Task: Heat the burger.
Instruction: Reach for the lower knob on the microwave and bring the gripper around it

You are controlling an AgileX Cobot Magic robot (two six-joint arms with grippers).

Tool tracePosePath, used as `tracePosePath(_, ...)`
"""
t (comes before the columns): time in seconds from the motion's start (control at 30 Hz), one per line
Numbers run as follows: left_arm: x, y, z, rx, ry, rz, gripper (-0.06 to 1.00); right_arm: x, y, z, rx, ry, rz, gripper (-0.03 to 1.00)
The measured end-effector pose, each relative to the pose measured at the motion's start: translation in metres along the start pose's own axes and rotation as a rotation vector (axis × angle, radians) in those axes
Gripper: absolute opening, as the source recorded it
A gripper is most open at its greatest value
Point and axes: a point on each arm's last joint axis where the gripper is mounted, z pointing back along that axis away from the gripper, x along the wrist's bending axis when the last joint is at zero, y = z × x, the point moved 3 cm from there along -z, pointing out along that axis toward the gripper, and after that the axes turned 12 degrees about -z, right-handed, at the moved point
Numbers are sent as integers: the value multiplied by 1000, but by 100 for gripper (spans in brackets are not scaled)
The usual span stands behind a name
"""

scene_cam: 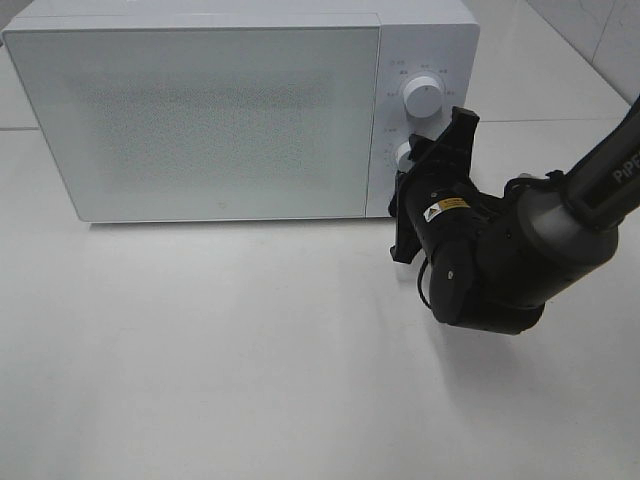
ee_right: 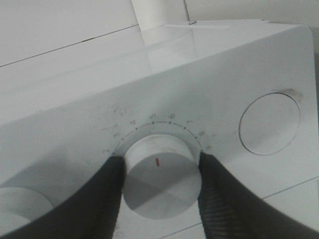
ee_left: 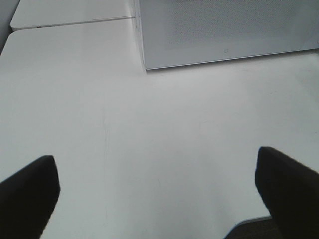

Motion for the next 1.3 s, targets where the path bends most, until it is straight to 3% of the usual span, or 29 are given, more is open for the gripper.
tracePosePath(0.77,0,0,0,0,0,0,99,0,0,0,-28,-8,63,44)
tracePosePath(1.1,0,0,0,0,0,0,99,-3,-4,1,-58,20,100,72)
tracePosePath(1.3,0,0,0,0,0,0,99,-4,-4,2,-57,24,120,74)
